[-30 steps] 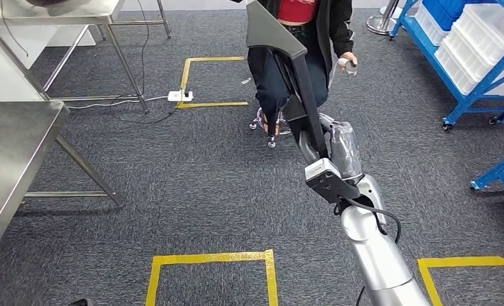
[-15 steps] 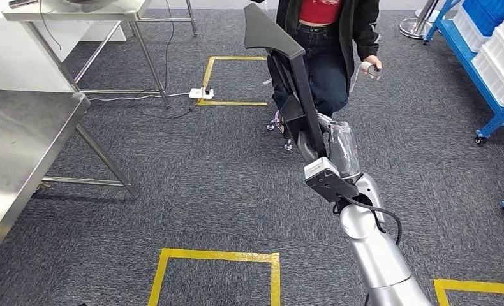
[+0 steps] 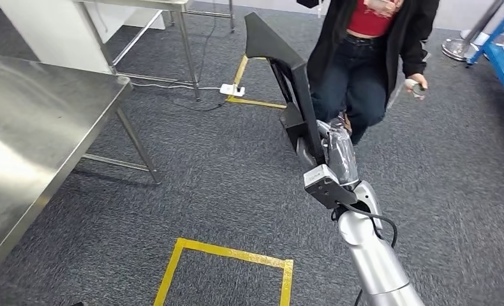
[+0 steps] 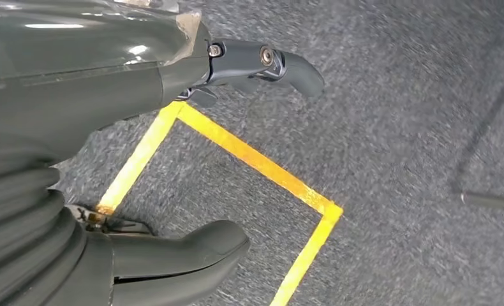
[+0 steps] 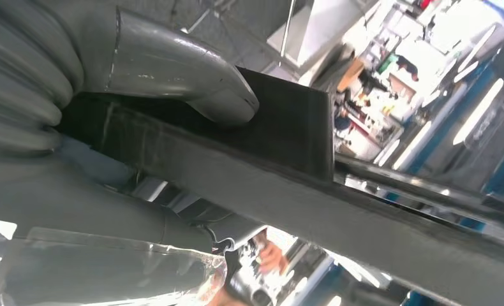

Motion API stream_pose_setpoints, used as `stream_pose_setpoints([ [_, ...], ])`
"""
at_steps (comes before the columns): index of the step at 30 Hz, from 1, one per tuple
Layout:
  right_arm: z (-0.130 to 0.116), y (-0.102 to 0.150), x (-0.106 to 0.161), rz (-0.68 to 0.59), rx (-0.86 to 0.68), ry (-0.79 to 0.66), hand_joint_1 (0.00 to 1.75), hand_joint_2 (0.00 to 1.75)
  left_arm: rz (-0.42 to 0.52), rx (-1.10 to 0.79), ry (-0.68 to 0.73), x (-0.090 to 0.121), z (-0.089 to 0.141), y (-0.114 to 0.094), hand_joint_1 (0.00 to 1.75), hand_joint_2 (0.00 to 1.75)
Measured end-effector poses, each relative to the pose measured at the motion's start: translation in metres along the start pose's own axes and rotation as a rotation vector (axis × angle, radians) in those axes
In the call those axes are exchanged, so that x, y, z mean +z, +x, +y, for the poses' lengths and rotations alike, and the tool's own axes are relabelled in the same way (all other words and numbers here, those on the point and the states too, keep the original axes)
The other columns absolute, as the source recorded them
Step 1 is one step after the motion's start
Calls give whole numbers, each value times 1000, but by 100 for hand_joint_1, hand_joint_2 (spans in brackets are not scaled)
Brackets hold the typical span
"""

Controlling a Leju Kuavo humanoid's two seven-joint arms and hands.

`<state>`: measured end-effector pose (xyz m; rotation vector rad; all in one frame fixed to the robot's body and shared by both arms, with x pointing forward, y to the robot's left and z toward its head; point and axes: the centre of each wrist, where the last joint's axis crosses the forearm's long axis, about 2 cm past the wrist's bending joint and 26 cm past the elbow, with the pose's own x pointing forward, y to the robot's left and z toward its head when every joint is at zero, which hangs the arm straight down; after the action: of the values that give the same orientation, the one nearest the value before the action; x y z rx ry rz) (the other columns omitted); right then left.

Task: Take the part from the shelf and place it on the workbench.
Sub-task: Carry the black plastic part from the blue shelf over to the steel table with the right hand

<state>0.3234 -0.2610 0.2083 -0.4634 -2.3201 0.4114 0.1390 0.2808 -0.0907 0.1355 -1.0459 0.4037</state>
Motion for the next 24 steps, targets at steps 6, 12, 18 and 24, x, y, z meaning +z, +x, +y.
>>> stream_pose_setpoints([
  [6,-1,-1,1,1,0,1,175,175,3,-1,5,2,1,-2,0,175],
  [12,-1,-1,0,-2,-1,-1,175,175,9,0,15,5,5,-5,0,175],
  [18,0,-1,3,3,-2,1,175,175,9,-5,11,5,5,-5,0,175],
  [24,-2,1,2,-7,-2,-6,175,175,2,-3,7,3,5,-3,0,175],
])
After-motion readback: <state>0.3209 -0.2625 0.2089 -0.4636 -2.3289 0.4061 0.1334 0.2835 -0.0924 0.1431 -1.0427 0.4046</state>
